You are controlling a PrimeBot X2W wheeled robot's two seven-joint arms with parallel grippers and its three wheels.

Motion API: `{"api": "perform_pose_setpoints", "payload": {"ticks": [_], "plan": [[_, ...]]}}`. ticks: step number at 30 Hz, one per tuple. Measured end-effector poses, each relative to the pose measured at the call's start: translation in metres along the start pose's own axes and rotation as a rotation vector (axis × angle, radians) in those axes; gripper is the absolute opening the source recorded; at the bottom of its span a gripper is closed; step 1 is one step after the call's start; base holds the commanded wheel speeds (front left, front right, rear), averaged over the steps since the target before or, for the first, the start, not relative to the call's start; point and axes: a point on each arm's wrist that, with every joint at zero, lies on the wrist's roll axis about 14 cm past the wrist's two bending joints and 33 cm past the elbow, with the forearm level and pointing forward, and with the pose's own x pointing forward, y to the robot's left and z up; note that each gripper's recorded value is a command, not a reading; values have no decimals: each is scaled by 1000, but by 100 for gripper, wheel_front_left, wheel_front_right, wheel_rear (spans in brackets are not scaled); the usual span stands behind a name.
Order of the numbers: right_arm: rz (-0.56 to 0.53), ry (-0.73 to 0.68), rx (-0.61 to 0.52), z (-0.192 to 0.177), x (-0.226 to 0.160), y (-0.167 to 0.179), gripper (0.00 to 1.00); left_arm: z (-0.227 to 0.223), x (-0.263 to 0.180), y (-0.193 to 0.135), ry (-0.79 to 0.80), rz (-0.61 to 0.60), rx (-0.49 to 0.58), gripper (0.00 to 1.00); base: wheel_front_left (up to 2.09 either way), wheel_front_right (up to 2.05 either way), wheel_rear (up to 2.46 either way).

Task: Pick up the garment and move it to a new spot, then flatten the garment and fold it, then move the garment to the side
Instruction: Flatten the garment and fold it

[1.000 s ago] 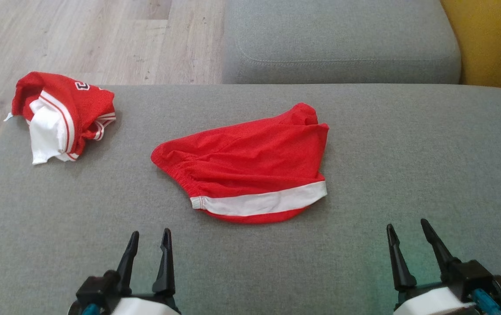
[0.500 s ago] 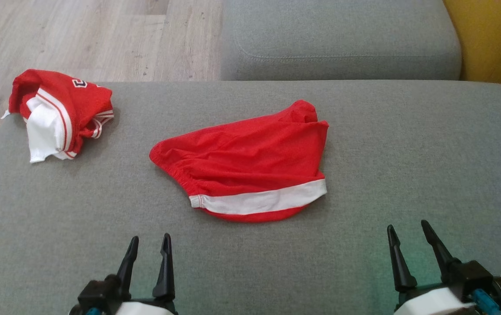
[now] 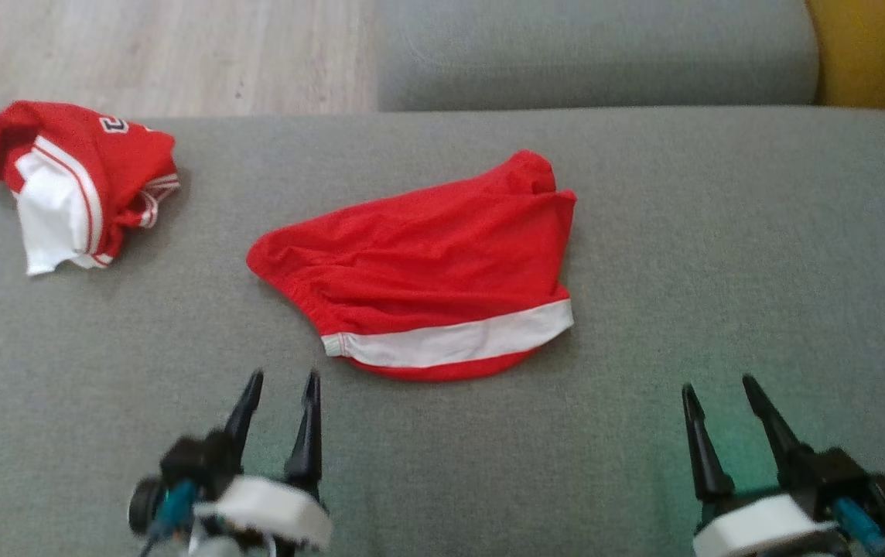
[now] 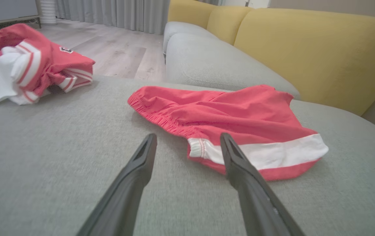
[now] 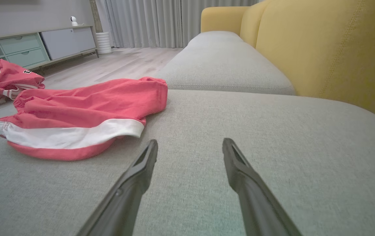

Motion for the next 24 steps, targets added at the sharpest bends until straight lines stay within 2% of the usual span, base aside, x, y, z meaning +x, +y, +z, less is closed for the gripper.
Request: {"api": "perform_pose_setpoints", "payload": {"ticks": [5,12,18,19,22,24], "plan": [[6,-26,-11,10,17,-1,100,-1,36,-2,67,-33,49,100,0,0,0],[-30,-19,-24,9,27,-15,100,-46,62,-5,262,-74,60,100,0,0,0],[-61,13,-20,-1,24,-24,100,-53,77,-22,275,-122,38,100,0,0,0],[-61,14,-20,-1,25,-25,100,-52,78,-24,271,-126,36,66,0,0,0],[-56,7,-21,1,27,-23,100,-45,82,-24,239,-126,36,0,0,0,0],[-51,-3,-22,4,29,-22,100,-44,81,-24,228,-121,36,0,0,0,0]]}}
